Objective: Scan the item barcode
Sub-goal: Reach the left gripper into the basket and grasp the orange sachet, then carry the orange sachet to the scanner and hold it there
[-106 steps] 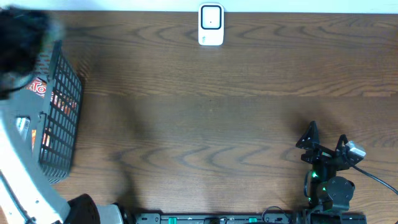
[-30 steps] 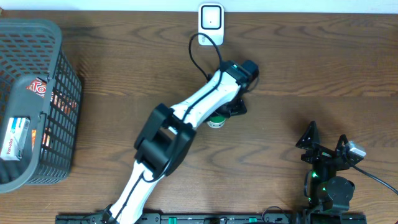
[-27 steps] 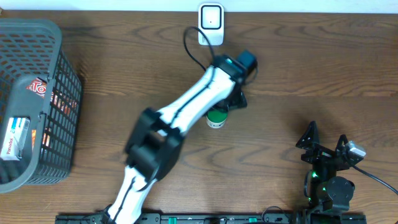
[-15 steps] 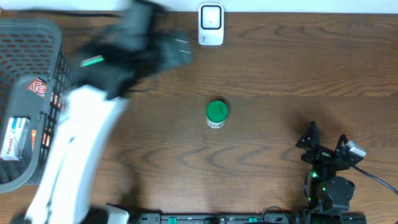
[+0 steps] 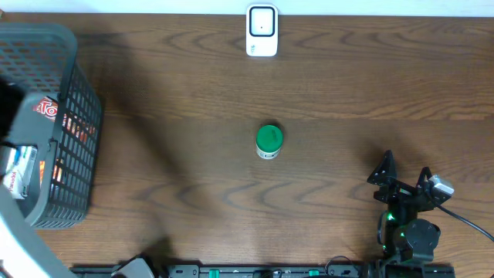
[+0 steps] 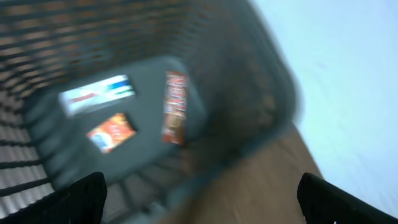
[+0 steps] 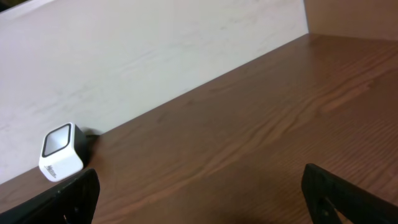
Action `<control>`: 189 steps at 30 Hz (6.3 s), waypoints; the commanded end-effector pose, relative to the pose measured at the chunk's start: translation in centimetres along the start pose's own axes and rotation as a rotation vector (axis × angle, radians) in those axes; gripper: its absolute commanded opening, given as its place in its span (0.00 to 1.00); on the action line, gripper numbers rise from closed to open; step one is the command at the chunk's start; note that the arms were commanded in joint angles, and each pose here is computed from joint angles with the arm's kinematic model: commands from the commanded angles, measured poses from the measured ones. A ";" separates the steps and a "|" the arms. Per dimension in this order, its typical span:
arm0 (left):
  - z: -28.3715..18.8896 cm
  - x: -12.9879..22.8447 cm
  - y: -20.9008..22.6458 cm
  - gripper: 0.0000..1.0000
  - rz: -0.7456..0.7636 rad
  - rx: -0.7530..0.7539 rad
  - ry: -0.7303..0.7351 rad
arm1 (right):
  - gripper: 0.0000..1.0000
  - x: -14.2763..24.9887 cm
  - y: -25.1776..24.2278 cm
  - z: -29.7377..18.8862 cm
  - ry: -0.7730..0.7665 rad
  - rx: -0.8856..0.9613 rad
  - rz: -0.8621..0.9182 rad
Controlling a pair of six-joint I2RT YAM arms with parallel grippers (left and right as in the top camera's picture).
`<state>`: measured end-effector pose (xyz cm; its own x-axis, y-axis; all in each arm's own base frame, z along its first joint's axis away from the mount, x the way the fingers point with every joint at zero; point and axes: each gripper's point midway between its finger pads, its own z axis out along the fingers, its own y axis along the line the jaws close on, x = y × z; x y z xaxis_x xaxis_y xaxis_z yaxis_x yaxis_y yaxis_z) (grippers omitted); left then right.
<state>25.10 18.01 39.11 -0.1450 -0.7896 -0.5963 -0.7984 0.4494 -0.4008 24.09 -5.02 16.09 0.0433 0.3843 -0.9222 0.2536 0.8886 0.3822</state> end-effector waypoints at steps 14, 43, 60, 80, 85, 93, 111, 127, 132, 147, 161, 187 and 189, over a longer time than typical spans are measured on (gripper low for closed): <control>16.5 6.4 12.4 0.98 -0.446 -0.485 0.369 | 0.99 0.0 0.0 0.0 -0.004 0.000 0.009; 26.8 10.7 17.6 0.98 -0.557 -0.566 0.275 | 0.99 0.0 0.0 0.0 -0.004 0.000 0.009; 31.3 15.0 19.3 0.89 -0.540 -0.600 0.422 | 0.99 0.0 0.0 0.0 -0.004 0.000 0.009; 22.9 3.6 4.3 0.59 -0.449 0.043 0.363 | 0.99 0.0 0.0 0.0 -0.004 0.000 0.009; 12.5 -3.7 -1.0 0.60 -0.357 0.261 0.091 | 0.99 0.0 0.0 0.0 -0.004 0.000 0.009; -0.7 0.3 -9.6 0.62 -0.153 0.556 0.025 | 0.99 0.0 0.0 0.0 -0.004 0.000 0.009; 6.0 25.4 -13.1 0.62 0.493 0.145 0.425 | 0.99 0.0 0.0 0.0 -0.004 0.000 0.009; 16.9 40.1 -2.4 0.63 0.263 -0.353 0.518 | 0.99 0.0 0.0 0.0 -0.004 0.000 0.009; 16.9 42.7 0.1 0.67 0.075 -0.431 0.499 | 0.99 0.0 0.0 0.0 -0.004 0.000 0.009; 15.5 45.5 -1.3 0.97 -0.093 -0.389 0.588 | 0.99 0.0 0.0 0.0 -0.004 0.000 0.009; 12.5 39.9 -5.7 0.76 0.054 -0.089 0.491 | 0.99 0.0 0.0 0.0 -0.004 0.000 0.009; 17.5 41.8 2.7 0.08 0.290 -0.468 0.397 | 0.99 0.0 0.0 0.0 -0.004 0.000 0.009; 17.2 42.8 2.8 0.08 0.277 -0.473 0.454 | 0.99 0.0 0.0 0.0 -0.004 0.000 0.009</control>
<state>27.75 -6.29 1.57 -0.5206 -0.7863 -0.3327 -0.8502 0.5134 0.1168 24.09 -5.02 16.09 0.0433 0.3843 -0.9222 0.2536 0.8886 0.3822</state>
